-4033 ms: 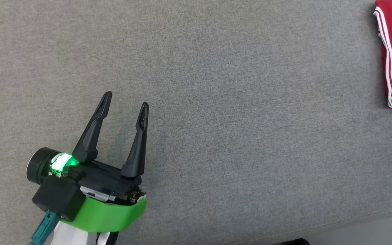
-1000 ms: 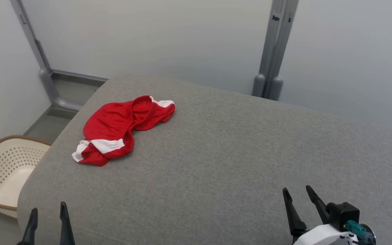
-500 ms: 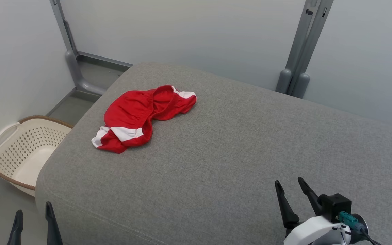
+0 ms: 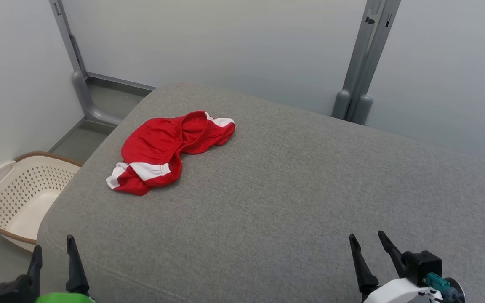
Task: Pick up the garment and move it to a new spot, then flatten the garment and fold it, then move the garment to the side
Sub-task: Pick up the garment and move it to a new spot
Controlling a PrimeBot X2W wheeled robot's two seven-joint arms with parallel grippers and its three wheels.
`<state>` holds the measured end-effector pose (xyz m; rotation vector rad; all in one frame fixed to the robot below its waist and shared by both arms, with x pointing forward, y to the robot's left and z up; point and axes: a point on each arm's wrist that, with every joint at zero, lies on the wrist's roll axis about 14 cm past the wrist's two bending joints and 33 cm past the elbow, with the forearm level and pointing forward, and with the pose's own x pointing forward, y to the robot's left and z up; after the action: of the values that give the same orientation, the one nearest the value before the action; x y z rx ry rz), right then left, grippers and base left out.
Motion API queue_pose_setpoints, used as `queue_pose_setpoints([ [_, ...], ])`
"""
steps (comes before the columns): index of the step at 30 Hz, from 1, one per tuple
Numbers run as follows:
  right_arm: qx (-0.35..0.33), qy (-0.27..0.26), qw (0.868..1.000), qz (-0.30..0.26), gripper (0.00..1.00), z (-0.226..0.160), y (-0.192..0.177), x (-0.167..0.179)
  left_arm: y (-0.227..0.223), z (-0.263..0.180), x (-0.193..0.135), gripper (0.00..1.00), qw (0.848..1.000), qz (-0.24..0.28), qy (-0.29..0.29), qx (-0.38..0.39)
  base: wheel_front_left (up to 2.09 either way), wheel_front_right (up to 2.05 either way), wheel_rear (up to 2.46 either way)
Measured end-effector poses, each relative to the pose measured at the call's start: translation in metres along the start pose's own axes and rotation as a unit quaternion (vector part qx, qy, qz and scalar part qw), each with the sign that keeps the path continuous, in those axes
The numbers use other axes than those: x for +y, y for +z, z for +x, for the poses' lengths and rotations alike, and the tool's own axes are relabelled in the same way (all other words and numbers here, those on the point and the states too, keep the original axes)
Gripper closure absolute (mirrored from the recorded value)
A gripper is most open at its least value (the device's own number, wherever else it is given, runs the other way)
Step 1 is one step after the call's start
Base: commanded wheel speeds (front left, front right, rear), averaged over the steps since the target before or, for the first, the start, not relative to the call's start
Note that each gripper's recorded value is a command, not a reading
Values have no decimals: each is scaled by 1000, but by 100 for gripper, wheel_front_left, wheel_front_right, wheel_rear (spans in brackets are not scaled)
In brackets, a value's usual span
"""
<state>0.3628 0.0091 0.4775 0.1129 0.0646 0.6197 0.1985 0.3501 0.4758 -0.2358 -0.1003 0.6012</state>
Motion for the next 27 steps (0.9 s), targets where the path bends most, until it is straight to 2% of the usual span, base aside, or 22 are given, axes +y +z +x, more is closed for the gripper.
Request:
queue_pose_setpoints([
  [11,10,0,999,-34,0,-13,-7,-1,-10,67,-20,0,997,-40,1,69,0,0,0],
  [20,15,-4,998,-68,0,-9,3,-24,-34,128,-45,0,982,-82,14,167,0,0,0],
  [27,31,-39,996,-69,0,-19,1,-58,-75,157,-73,0,966,-49,10,253,0,0,0],
])
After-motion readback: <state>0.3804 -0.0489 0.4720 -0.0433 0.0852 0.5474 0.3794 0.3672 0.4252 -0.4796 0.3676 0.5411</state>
